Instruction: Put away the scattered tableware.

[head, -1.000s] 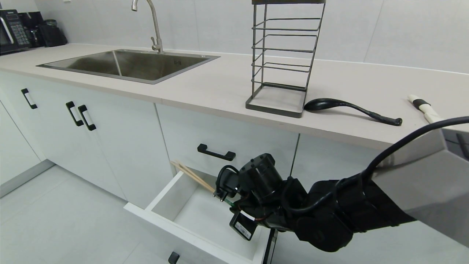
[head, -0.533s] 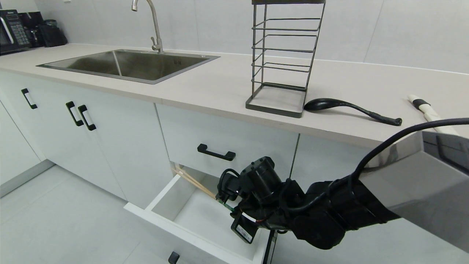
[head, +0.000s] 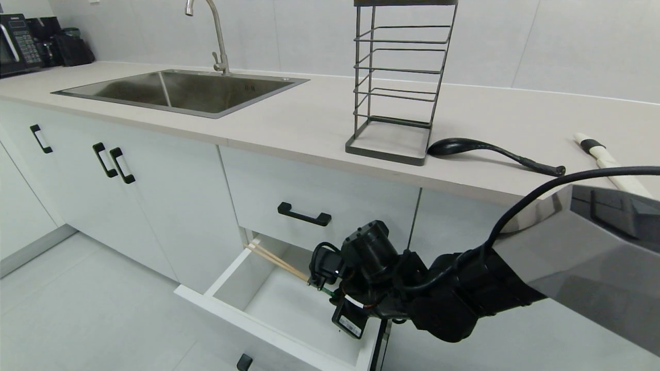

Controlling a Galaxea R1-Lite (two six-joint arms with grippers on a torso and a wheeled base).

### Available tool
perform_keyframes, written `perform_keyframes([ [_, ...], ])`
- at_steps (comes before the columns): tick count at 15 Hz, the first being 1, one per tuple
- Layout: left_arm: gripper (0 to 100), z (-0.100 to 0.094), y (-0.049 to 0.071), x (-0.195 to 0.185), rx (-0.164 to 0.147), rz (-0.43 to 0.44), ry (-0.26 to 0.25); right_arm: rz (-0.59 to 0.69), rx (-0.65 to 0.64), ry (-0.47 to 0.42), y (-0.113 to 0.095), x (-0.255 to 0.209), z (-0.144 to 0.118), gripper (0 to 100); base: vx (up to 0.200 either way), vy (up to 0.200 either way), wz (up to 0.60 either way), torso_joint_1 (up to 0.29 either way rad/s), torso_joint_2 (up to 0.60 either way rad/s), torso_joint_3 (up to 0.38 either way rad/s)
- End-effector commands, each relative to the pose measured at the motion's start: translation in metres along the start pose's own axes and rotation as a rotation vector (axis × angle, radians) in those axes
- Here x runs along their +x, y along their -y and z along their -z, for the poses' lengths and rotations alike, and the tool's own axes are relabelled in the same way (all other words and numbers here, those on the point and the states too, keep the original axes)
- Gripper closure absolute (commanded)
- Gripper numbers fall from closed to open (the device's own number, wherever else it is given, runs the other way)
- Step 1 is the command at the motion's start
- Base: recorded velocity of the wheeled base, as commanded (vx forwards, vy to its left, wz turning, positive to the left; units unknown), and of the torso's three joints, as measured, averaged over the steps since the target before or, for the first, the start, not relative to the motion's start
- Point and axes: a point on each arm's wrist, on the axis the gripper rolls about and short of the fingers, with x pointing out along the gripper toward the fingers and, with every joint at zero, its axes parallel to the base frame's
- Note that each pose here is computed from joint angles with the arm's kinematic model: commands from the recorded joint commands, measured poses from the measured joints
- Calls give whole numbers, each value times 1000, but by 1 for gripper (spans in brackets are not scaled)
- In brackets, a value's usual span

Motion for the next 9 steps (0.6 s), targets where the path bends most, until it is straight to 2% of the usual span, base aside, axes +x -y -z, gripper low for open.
perform_keyframes([
  [1, 0, 0, 0, 0, 0, 0, -1, -4, 1, -19, -2, 11, 4, 100, 0, 0, 0, 0, 0, 0],
  [9, 0, 0, 0, 0, 0, 0, -1, 21, 10, -55, -3, 23, 10, 100, 0, 0, 0, 0, 0, 0],
])
